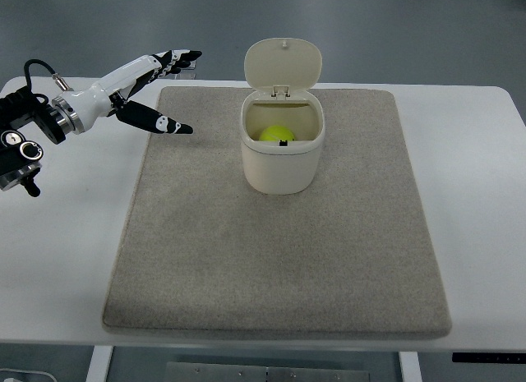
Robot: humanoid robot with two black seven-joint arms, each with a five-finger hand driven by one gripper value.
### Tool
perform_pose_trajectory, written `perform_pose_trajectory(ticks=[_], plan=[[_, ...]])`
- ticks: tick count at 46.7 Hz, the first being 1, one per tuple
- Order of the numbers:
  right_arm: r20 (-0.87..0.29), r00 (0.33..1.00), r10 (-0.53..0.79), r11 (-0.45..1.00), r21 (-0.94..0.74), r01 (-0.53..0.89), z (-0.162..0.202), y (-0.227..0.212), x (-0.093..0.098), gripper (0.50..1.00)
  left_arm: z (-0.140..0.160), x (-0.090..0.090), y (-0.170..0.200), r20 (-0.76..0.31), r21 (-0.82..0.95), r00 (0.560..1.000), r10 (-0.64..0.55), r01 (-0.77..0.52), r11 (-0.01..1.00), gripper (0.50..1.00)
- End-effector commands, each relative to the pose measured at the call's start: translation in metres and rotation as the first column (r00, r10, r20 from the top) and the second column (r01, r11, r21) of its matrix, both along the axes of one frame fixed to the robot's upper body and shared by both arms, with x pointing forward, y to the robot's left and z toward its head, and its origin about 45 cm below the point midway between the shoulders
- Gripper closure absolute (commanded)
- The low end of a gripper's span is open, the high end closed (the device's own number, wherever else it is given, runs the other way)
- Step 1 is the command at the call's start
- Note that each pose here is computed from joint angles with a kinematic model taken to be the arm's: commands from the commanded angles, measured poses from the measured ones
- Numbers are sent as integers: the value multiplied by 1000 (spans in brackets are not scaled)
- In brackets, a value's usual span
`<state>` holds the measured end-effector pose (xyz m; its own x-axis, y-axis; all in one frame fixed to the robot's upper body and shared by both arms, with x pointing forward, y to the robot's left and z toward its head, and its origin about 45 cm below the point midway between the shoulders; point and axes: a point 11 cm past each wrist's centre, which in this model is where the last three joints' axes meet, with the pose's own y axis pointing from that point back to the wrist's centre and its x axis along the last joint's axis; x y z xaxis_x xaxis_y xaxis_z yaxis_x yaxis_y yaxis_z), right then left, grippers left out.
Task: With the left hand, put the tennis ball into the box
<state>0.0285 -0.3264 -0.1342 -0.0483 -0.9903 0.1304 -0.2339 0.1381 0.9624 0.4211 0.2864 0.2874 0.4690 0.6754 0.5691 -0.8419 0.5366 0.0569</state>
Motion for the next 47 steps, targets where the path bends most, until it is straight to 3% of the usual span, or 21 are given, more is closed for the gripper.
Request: perform_pose_trajectory(ticks=[1,9,19,31,38,47], plan=[[0,1000,0,1000,0,0,0,0,0,560,-11,2,3,-75,-101,996,45,-53,993,501],[0,1000,0,1000,0,0,0,0,0,562,-19,11,13,-242,-321,968,70,-148,936,501],[1,1000,1,1000,0,-1,0,0,1,562,-21,17,24,-297,-409,953,63,-187,893,501],[0,1000,0,1000,0,0,0,0,0,562,-19,21,46,-388,-640,921,-47,-232,733,501],[0,1000,0,1000,0,0,0,0,0,562,-24,20,57,-437,-674,894,-101,-251,695,501],[0,1000,0,1000,0,0,0,0,0,562,-36,22,65,-543,-691,832,-116,-364,624,501]])
